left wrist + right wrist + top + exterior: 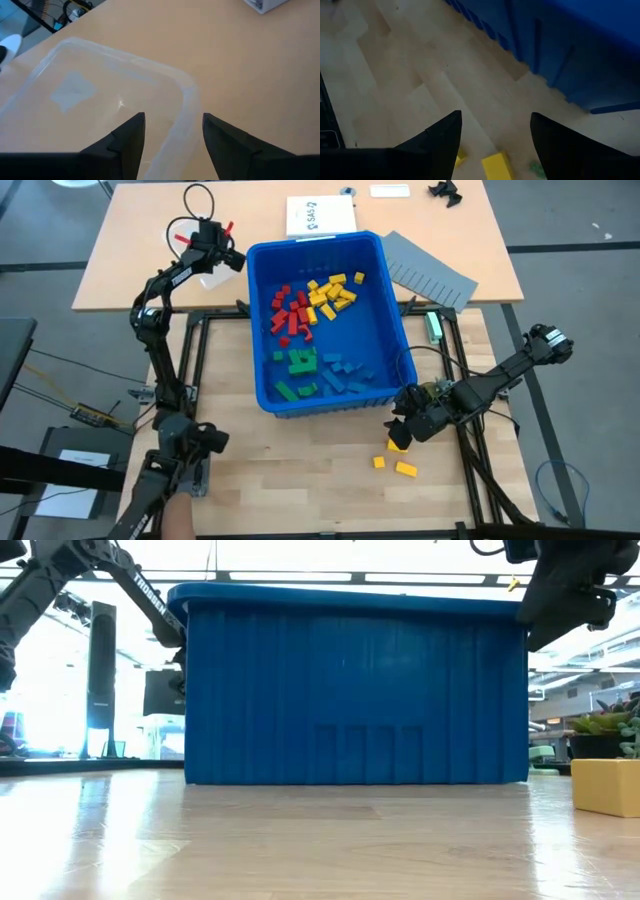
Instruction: Sort Items/Unsort Items
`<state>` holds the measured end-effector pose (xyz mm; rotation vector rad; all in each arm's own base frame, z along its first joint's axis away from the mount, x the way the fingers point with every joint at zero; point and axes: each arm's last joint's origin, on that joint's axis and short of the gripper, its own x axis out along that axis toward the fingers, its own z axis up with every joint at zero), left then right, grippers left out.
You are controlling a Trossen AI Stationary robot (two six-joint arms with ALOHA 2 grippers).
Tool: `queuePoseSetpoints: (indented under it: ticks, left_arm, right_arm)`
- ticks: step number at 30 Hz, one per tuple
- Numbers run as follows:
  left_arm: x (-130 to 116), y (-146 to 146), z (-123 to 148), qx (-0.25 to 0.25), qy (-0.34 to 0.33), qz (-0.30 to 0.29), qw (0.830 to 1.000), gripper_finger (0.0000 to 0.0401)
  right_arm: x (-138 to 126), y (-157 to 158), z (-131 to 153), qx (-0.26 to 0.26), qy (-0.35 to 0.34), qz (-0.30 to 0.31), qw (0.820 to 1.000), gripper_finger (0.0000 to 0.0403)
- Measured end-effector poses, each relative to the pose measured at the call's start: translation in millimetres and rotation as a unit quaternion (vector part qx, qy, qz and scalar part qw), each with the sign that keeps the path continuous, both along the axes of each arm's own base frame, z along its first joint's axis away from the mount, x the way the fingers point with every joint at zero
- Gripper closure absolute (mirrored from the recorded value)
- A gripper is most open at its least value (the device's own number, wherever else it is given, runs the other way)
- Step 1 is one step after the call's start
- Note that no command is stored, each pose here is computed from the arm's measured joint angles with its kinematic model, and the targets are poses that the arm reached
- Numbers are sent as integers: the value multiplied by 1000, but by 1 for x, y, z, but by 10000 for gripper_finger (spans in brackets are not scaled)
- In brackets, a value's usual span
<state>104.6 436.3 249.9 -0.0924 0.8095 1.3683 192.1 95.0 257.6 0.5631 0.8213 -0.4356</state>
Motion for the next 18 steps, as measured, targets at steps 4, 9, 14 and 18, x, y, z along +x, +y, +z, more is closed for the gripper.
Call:
queuePoseSetpoints:
  ticks: [4,9,14,18]
  left_arm:
    - [0,0,0,-3,-4,-8,1000,201]
    - [1,-1,-1,-8,-8,-16,1000,208]
    - [1,-1,-1,-8,-8,-16,1000,208]
    - [3,-2,-2,-9,3,-5,1000,209]
  right_arm:
    - [0,0,0,-6,4,6,1000,167]
    - [0,0,0,-8,5,8,1000,167]
    - [0,0,0,-12,5,10,1000,167]
    - [0,-1,0,-22,4,13,1000,167]
